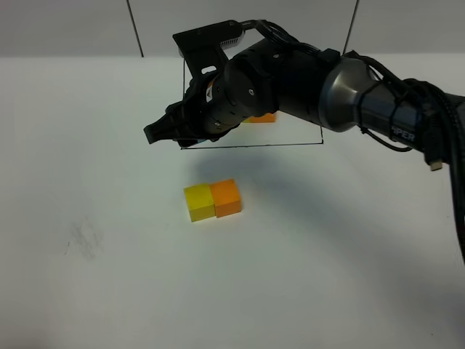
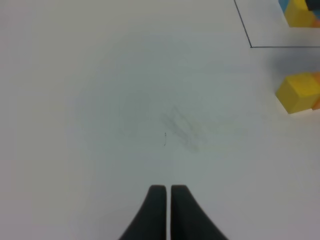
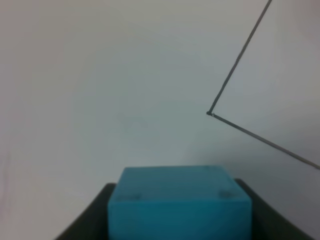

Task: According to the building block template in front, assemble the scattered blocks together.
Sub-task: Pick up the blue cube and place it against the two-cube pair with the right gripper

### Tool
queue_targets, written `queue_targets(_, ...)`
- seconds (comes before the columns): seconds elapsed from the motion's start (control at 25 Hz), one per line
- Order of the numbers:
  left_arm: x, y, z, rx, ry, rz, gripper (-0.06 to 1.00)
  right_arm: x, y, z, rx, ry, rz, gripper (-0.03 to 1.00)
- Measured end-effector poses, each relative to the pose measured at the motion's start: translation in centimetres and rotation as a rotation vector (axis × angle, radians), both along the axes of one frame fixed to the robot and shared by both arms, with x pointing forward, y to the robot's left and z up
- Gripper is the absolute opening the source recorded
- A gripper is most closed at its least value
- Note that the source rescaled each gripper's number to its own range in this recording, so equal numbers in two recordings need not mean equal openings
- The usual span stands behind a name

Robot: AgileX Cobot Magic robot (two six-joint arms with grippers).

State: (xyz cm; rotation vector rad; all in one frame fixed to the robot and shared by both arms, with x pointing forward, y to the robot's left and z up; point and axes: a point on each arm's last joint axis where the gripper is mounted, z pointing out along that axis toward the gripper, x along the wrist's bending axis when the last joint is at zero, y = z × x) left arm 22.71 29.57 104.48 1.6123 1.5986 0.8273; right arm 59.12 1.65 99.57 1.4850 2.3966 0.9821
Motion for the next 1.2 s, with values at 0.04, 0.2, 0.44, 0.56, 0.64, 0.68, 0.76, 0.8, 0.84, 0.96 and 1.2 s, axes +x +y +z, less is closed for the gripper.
queue_targets(0.04, 0.0, 0.0, 0.0, 0.000, 0.000, 0.000, 0.00, 0.3, 0.3, -0.3, 0.009, 0.008, -0.004, 0.46)
queue_targets(0.2, 0.0, 0.0, 0.0, 0.000, 0.000, 0.000, 0.00, 1.5, 1.6, -1.4, 0.033, 0.035, -0.014, 0.46)
queue_targets(0.44, 0.0, 0.0, 0.0, 0.001, 0.000, 0.001, 0.00, 2.6, 3.3, -4.0, 0.028, 0.098, -0.014, 0.46)
queue_targets(0.56, 0.0, 0.1, 0.0, 0.013, 0.000, 0.009, 0.00, 2.6, 3.6, -4.8, 0.012, 0.104, 0.005, 0.46)
queue_targets(0.64, 0.0, 0.2, 0.0, 0.020, -0.001, 0.014, 0.00, 2.7, 3.7, -4.8, 0.003, 0.090, 0.024, 0.46)
queue_targets(0.68, 0.0, 0.2, 0.0, 0.021, 0.000, 0.015, 0.00, 2.7, 3.7, -4.7, 0.001, 0.080, 0.031, 0.46)
queue_targets(0.76, 0.0, 0.2, 0.0, 0.022, 0.001, 0.016, 0.00, 2.8, 3.7, -4.7, -0.007, 0.065, 0.043, 0.46)
queue_targets(0.8, 0.0, 0.2, 0.0, 0.021, 0.001, 0.016, 0.00, 2.8, 3.7, -4.7, -0.008, 0.064, 0.044, 0.46)
queue_targets(0.84, 0.0, 0.2, 0.0, 0.021, 0.001, 0.016, 0.00, 2.8, 3.7, -4.7, -0.011, 0.062, 0.047, 0.46)
queue_targets(0.96, 0.0, 0.2, 0.0, 0.021, 0.001, 0.016, 0.00, 2.8, 3.7, -4.7, -0.010, 0.058, 0.049, 0.46)
queue_targets(1.2, 0.0, 0.2, 0.0, 0.021, 0.001, 0.016, 0.00, 2.7, 3.4, -4.8, -0.050, 0.068, 0.046, 0.46)
